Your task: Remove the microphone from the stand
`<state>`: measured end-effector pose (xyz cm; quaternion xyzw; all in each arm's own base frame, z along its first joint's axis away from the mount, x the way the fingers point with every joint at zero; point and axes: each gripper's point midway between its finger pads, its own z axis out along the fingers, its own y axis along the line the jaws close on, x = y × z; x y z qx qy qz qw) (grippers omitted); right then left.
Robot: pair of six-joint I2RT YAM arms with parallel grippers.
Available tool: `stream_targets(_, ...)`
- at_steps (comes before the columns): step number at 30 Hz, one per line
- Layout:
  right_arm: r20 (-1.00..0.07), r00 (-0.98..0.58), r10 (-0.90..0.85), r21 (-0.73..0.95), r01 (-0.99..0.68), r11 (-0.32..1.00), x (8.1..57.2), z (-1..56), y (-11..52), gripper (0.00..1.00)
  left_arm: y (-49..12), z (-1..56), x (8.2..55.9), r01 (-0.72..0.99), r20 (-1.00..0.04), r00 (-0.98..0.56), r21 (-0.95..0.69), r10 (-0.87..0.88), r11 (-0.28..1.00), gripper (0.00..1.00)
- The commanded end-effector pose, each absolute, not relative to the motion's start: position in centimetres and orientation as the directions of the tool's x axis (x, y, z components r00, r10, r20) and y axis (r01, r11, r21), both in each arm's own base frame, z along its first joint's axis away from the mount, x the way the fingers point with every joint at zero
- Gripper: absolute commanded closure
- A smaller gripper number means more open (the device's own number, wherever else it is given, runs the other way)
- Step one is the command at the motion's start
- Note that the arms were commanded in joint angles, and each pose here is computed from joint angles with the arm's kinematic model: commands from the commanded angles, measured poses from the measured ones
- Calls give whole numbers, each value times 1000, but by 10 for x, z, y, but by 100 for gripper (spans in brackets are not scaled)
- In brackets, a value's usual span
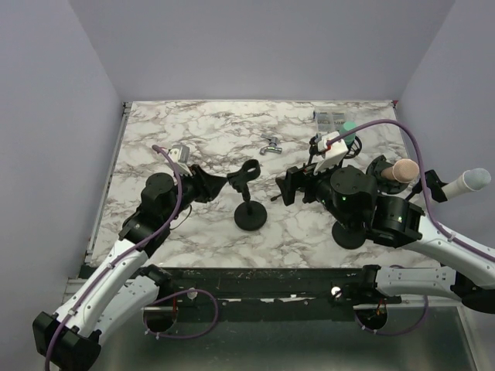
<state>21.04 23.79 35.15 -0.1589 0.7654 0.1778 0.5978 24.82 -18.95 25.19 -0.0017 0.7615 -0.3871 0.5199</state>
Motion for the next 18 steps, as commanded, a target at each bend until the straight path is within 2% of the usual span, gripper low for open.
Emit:
stream_targets(1,-977,-212,-15,79,-428,900,213,361,229,0,-188,270,252,431,-823,-422,-551,-380,715,100)
stream_targets(11,-978,-207,-7,83,-427,900,211,361,225,0,-202,273,245,457,-797,-492,-579,-350,675,99)
stream_targets(13,-979,-203,-6,82,-420,904,212,363,222,0,-204,276,240,473,-796,-507,-578,-332,665,84)
stream_targets(15,-980,-198,-9,75,-411,909,212,366,219,0,-205,283,235,490,-801,-508,-571,-317,659,56)
stream_targets(18,-981,-195,-17,59,-378,924,215,373,212,0,-199,297,230,520,-834,-473,-525,-285,674,30)
